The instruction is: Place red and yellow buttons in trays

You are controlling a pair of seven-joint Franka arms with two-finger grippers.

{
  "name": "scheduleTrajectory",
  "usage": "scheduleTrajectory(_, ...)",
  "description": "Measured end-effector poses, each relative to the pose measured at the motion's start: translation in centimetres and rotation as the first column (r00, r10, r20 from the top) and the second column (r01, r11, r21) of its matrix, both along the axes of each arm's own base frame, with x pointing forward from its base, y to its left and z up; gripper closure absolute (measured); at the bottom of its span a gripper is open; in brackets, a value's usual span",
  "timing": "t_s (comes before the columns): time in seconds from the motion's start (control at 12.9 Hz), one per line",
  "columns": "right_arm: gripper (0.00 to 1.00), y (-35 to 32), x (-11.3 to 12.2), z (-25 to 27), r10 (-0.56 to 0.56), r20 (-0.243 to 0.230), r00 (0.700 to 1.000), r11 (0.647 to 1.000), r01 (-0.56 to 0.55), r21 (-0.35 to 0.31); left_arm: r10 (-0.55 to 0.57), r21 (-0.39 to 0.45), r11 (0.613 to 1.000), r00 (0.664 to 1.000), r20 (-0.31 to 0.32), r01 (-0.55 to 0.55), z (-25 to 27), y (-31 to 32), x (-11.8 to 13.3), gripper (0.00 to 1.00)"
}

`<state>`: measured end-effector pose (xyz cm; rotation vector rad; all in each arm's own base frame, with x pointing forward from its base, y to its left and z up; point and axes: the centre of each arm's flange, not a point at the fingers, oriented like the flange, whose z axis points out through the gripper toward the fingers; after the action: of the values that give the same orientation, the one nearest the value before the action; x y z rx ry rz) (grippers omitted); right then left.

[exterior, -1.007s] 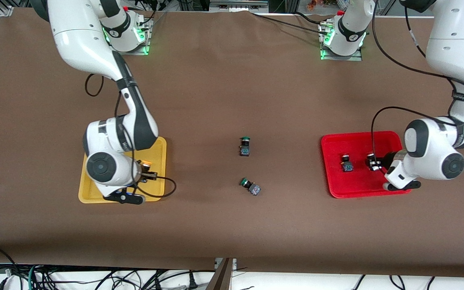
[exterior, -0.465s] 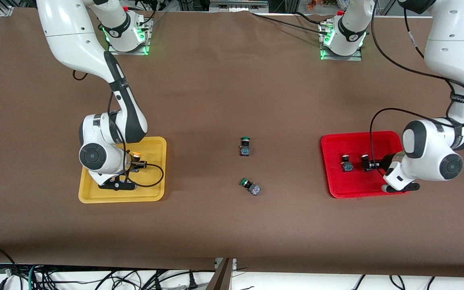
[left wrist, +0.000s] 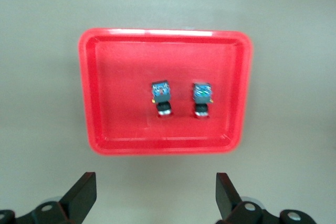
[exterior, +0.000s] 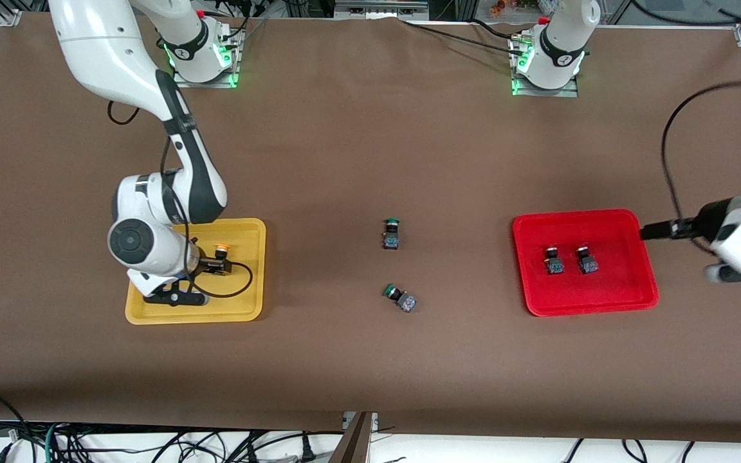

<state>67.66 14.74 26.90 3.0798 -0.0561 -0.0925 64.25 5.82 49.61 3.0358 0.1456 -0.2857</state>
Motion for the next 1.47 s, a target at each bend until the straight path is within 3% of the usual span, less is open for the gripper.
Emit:
scheduleTrajectory(0.08, 0.0, -0.3, 0.4, 2.8, 0.002, 0.01, 1.0, 1.0, -0.002, 0.002, -0.014, -0.003, 1.0, 1.0, -0.016, 0.014, 3.3, -0.5, -0.8, 0.0)
scheduleTrajectory(0.15, 0.0, -0.8, 0.7, 5.9, 0.008, 0.013, 1.0, 1.0, -0.008, 0.003, -0.027, -0.008, 1.0, 0.998, -0.049, 0.027, 5.7, -1.0, -1.8, 0.0)
scheduleTrajectory(0.31, 0.0, -2.3, 0.6, 11.5, 0.04, -0.01, 0.999, 0.999, -0.04, 0.002, -0.052, -0.006, 0.999, 0.998, -0.047, 0.051, 9.3, -2.4, -3.4, 0.0)
scheduleTrajectory(0.46, 0.0, -4.1, 0.4, 15.8, 0.06, -0.04, 0.997, 0.998, -0.06, -0.004, -0.086, -0.001, 0.996, 0.996, -0.022, 0.086, 10.7, -4.7, -4.0, 0.0)
scheduleTrajectory(0.62, 0.0, -5.7, 0.2, 19.5, 0.1, -0.065, 0.993, 0.995, -0.101, -0.009, -0.105, 0.016, 0.994, 0.993, 0.06, 0.104, 11.6, -6.4, -4.9, 0.0)
scheduleTrajectory(0.77, 0.0, -6.7, -0.3, 23.2, 0.11, -0.042, 0.993, 0.994, -0.11, 0.0, -0.107, 0.049, 0.994, 0.989, 0.104, 0.102, 11.0, -7.0, -7.1, 0.0)
scheduleTrajectory(0.93, 0.0, -7.6, -1.7, 26.5, 0.109, -0.023, 0.994, 0.993, -0.108, 0.039, -0.095, 0.056, 0.994, 0.989, 0.113, 0.089, 10.8, -6.4, -9.1, 0.0)
scheduleTrajectory(1.16, 0.0, -9.9, -4.9, 30.1, 0.104, -0.004, 0.995, 0.989, -0.103, 0.108, -0.08, 0.056, 0.996, 0.991, 0.108, 0.074, 10.7, -5.5, -10.0, 0.0)
scheduleTrajectory(1.47, 0.0, -12.7, -10.1, 33.6, 0.098, -0.001, 0.995, 0.993, -0.098, 0.073, -0.077, 0.055, 0.996, 0.991, 0.108, 0.071, 10.5, -5.3, -9.9, 0.0)
